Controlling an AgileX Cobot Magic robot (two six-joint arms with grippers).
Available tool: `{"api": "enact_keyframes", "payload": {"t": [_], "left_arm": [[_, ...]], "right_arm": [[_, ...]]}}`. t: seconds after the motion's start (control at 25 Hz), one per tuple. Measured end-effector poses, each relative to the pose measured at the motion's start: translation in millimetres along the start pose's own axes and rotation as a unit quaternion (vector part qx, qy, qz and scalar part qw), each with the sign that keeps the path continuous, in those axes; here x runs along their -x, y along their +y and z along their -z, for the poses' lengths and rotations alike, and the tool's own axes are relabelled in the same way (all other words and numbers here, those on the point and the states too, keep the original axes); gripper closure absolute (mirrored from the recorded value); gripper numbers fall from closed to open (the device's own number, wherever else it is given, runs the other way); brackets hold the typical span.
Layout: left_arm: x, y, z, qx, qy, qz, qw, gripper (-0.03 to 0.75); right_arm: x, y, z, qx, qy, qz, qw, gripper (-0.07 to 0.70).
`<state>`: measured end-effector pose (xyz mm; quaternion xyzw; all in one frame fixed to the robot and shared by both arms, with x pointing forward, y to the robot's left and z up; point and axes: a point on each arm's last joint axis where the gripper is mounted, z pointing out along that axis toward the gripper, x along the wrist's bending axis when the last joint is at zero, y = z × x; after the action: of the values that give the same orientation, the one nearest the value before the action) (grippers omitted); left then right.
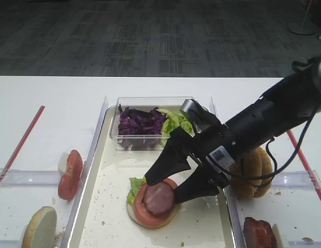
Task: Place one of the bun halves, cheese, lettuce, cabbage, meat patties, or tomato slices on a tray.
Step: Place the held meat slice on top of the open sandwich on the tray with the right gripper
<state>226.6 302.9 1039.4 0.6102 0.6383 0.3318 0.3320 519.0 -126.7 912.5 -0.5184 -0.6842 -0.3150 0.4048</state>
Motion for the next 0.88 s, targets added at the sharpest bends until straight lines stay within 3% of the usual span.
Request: {"api": "enact_keyframes", "payload": {"t": [0.4, 0.88], "left_arm": [[0.0, 0, 0, 0.0, 0.0, 0.0, 1.0, 0.103], [0.0, 0, 0, 0.0, 0.0, 0.0, 1.0, 0.103]], "right_arm": [[-13, 20, 11, -0.022, -0.049, 0.007, 0.9985, 0.03], [-33, 43, 25, -0.014, -0.086, 0.017, 0.9961, 0.029]]}}
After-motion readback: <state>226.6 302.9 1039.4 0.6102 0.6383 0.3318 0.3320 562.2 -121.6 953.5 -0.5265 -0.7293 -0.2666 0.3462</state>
